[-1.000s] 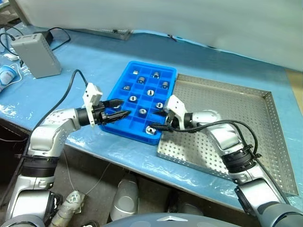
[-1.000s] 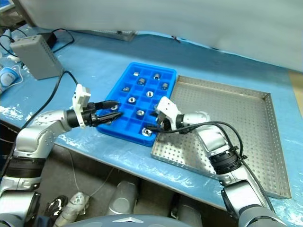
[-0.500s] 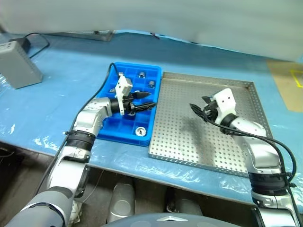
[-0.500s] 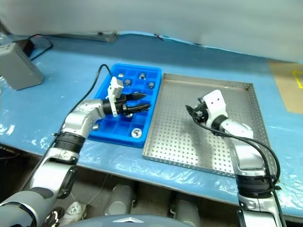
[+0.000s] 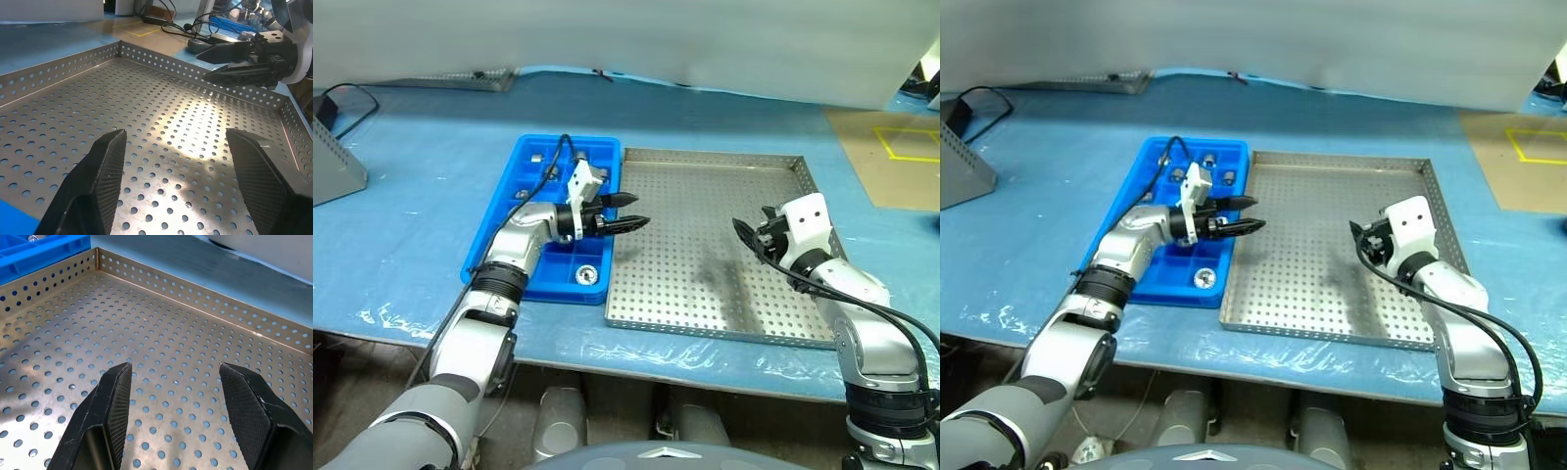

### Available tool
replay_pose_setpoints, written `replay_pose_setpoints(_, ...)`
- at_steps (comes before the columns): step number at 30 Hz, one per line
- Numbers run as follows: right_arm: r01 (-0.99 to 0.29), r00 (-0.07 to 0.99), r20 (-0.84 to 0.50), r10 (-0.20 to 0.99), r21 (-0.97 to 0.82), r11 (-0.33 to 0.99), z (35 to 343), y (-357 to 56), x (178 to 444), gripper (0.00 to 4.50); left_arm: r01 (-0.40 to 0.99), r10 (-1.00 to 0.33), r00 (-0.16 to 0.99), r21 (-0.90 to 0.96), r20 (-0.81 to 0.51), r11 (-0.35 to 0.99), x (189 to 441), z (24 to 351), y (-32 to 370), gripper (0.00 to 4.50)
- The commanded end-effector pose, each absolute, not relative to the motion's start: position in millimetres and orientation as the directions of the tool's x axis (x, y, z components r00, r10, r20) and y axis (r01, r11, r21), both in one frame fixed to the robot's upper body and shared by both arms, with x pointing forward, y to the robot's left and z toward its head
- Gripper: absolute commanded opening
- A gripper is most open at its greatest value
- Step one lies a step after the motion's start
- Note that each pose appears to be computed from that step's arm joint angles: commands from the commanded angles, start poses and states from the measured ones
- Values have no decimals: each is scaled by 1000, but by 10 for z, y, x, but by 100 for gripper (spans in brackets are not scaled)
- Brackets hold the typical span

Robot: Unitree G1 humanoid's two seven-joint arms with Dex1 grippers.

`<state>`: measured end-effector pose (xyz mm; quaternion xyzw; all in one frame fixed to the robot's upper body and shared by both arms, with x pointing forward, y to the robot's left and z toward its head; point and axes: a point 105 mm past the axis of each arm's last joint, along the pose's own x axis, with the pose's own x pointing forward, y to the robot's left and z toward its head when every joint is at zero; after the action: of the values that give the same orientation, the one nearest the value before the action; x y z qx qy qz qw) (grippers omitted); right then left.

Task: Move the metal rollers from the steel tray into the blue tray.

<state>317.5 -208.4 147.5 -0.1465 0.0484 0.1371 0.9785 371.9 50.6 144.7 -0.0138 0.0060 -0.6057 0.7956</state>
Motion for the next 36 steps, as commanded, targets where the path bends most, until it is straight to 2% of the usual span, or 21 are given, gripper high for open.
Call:
replay_pose_setpoints(1, -295, 955, -85, 283, -289, 911, 1630, -2007, 3212, 292, 957, -957, 290, 9, 24, 290, 3719, 1519, 606, 344)
replay_pose_setpoints(6, -306, 952, -96, 291, -273, 912, 1568, -1983, 3281, 292, 941, -941, 335, 26, 54, 337, 3732, 1581, 663, 344)
replay_pose_setpoints(13, -344, 938, -77, 337, -292, 892, 1697, -1913, 3455, 292, 917, -914, 395, 25, 90, 399, 3704, 1623, 746, 344)
replay_pose_setpoints(28, -430, 902, -94, 421, -272, 861, 1647, -1737, 3560, 292, 873, -869, 478, 39, 127, 486, 3690, 1714, 880, 344)
replay_pose_setpoints(36, -436, 899, -90, 429, -279, 855, 1660, -1735, 3636, 292, 860, -857, 502, 32, 119, 509, 3646, 1697, 933, 344)
